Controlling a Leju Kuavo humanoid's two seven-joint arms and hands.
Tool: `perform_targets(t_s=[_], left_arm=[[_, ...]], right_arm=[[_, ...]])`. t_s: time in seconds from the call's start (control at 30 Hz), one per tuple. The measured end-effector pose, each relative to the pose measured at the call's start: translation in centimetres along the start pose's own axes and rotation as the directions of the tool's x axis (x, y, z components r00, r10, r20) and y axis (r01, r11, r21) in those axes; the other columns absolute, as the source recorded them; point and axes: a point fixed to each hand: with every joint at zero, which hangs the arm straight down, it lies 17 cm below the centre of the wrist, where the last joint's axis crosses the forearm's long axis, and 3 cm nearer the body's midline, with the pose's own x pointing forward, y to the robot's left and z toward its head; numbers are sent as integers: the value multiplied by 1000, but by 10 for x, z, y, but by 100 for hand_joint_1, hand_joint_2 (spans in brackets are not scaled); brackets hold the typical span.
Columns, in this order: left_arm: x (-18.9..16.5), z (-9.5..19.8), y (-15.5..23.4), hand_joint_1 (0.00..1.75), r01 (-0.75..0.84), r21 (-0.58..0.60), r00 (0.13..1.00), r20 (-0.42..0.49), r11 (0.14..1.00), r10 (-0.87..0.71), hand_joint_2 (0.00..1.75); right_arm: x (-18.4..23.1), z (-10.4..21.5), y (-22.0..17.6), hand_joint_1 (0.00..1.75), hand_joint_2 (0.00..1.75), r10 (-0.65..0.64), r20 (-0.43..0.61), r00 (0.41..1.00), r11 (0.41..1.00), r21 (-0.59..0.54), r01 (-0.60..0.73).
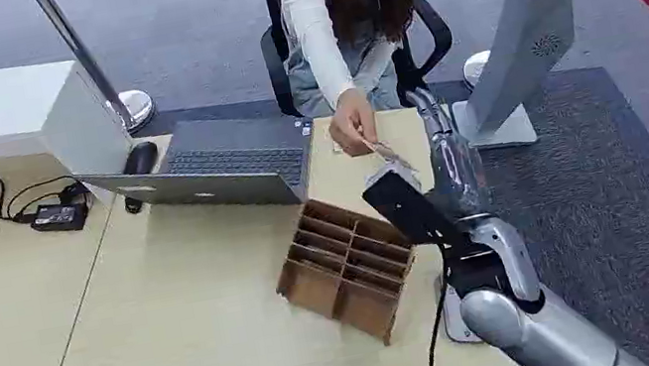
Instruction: Pass the card to the sensor for recognition and then transmit it.
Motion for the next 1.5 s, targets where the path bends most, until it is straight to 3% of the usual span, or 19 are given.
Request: perform_targets(t_s=[0.7, 0.73, 1.5], left_arm=[[1, -1, 2, 0, 12, 3, 1000, 8, 1000, -12, 0], [1, -1, 2, 0, 15, 5, 1000, 8, 1000, -15, 0], [-2, -1, 5, 0, 16, 20, 1000, -6, 1000, -16, 0]], right_arm=[[0, -2, 17, 5, 175, 3, -2, 1000, 1000, 27, -3], [3, -3, 17, 175, 175, 0, 7, 1000, 1000, 20, 0], [5, 2, 20, 175, 175, 4, 26, 1000, 1000, 3, -4]])
